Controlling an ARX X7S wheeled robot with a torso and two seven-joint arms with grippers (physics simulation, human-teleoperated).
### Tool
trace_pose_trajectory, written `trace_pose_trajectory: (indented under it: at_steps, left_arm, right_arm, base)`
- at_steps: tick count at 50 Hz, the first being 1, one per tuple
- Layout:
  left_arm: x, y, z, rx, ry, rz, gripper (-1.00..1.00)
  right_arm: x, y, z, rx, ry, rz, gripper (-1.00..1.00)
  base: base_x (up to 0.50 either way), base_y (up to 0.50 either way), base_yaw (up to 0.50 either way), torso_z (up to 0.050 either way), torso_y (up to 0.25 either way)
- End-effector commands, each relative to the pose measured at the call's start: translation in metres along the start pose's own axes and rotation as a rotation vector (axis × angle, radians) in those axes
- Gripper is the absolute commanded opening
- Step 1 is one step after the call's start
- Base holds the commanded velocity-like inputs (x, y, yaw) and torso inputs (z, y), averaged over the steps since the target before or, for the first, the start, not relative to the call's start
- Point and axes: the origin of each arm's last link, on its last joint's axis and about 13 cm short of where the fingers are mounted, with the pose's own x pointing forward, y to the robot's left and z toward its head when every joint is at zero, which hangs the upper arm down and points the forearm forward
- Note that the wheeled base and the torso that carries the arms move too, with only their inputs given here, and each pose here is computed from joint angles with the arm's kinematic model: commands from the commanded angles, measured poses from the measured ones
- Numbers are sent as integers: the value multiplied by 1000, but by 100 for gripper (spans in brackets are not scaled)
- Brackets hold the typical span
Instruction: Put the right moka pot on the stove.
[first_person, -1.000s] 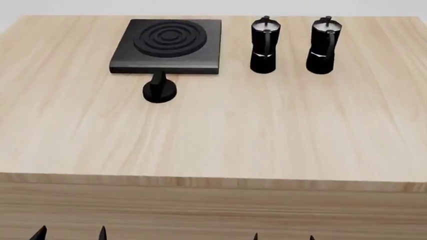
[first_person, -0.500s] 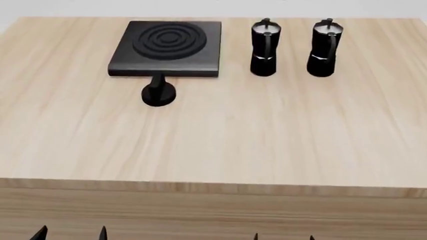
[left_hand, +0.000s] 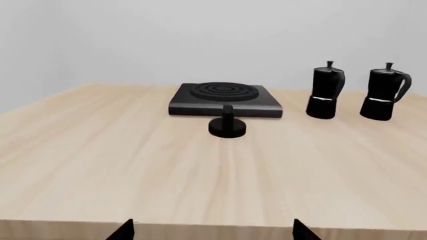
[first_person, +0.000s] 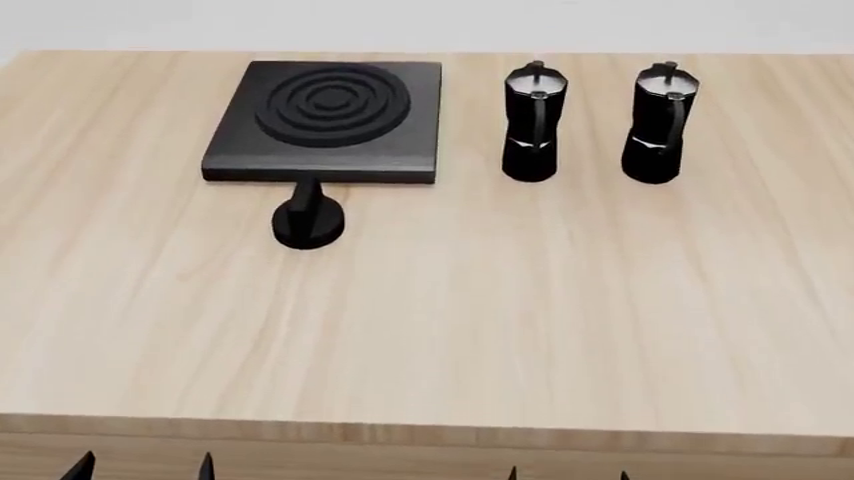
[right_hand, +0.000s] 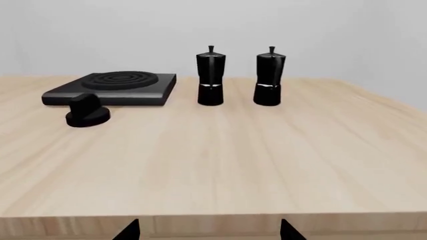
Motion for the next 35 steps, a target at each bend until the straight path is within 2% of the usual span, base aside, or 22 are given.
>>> trace_pose_trajectory:
  at_steps: [1, 35]
  left_arm:
    - [0, 0, 0, 4, 1, -1, 100]
    - [0, 0, 0, 8, 3, 1, 100]
  right_arm:
    - [0, 0, 0, -1, 3, 0, 100]
    - [0, -1, -2, -7, 5, 4, 100]
  base:
    - [223, 0, 0, 0, 0]
    - [224, 5, 0, 0, 0]
